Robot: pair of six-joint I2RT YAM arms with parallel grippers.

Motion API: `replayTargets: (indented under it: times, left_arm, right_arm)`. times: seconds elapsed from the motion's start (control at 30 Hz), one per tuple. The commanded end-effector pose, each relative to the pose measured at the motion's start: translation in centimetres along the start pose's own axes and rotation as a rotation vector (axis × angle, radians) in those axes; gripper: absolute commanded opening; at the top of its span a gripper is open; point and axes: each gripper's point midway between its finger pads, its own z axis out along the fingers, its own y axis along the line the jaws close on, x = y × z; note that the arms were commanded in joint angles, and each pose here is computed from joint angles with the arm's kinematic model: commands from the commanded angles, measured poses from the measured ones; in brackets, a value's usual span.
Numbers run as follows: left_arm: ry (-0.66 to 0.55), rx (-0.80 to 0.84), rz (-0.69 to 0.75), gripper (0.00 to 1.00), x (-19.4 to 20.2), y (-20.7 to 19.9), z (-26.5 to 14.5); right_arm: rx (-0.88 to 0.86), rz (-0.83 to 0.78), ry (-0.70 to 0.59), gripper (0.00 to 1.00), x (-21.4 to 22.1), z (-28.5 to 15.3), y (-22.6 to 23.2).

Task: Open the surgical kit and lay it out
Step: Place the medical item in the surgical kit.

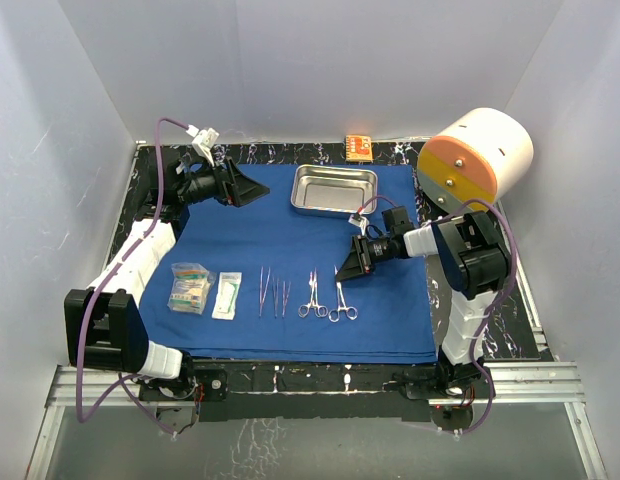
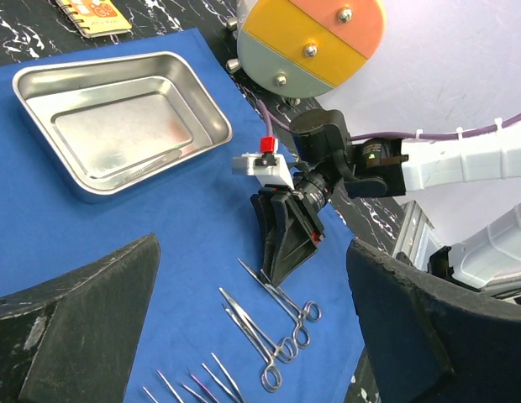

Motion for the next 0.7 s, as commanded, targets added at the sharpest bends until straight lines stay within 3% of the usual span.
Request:
replayTargets:
  times: [0.0, 0.67]
  left_arm:
    - [-0.029, 0.037, 0.049, 0.92, -1.06, -1.71, -0.82]
    - [-0.03, 0.037, 0.038, 0.92, -0.87, -1.54, -0.86]
  right_arm:
    - [0.011, -0.029, -0.004, 0.18, -0.95, -0.06, -0.54]
    - [0.045, -0.055, 0.007, 0.15, -1.06, -0.63, -0.85]
